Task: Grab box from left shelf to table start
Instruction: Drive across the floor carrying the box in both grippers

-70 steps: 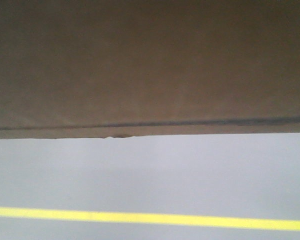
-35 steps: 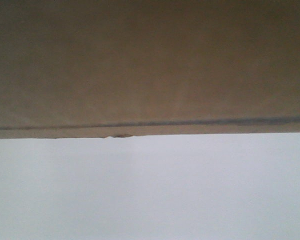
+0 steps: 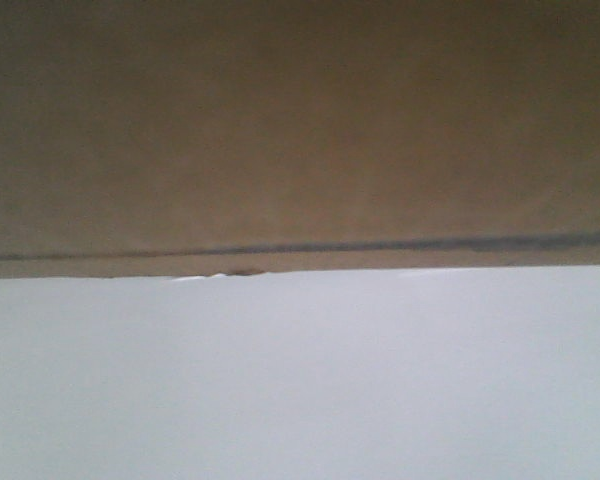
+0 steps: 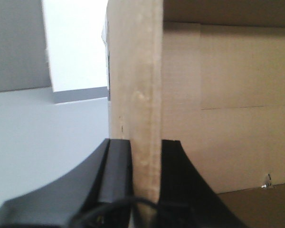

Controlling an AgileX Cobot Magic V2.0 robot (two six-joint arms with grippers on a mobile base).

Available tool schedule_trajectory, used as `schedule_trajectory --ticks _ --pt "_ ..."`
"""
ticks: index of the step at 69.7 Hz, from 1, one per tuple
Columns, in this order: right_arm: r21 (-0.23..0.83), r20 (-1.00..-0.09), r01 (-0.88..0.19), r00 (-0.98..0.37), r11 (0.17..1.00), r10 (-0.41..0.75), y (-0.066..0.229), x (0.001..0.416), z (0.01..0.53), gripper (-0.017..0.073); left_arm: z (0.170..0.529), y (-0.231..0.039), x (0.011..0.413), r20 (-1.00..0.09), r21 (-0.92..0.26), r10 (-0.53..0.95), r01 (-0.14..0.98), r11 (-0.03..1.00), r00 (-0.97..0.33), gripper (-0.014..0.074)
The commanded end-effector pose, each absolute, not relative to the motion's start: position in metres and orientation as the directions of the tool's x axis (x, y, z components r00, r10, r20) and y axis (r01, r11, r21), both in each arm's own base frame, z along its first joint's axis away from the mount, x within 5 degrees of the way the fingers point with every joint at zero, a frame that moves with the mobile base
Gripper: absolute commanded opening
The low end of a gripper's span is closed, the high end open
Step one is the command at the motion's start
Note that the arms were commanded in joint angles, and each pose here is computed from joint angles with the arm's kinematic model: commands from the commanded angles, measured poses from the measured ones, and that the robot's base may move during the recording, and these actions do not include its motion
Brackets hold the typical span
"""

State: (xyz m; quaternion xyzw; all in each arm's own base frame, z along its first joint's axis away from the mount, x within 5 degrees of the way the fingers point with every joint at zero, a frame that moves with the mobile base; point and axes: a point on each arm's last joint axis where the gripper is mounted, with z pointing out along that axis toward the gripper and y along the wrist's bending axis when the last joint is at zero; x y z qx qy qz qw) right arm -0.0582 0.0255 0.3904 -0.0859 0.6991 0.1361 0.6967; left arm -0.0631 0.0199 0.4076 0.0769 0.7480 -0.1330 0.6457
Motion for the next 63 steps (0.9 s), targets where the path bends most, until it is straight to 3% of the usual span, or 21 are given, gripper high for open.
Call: schedule_trajectory --ticks 1,63 --pt "0.011 -0.995 -0.225 0.099 0.974 0.034 0.0179 -0.0557 0.4060 0.0060 0.4285 0.0247 -0.0663 -0.994 -0.101 -0.107 0.307 0.946 0.003 -0.0099" --pt "0.011 -0.995 -0.225 0.099 0.974 0.034 0.0179 -0.0557 0.4060 0.0060 0.4284 0.0239 -0.0665 -0.994 -0.105 -0.110 0.308 0.946 0.002 -0.0099"
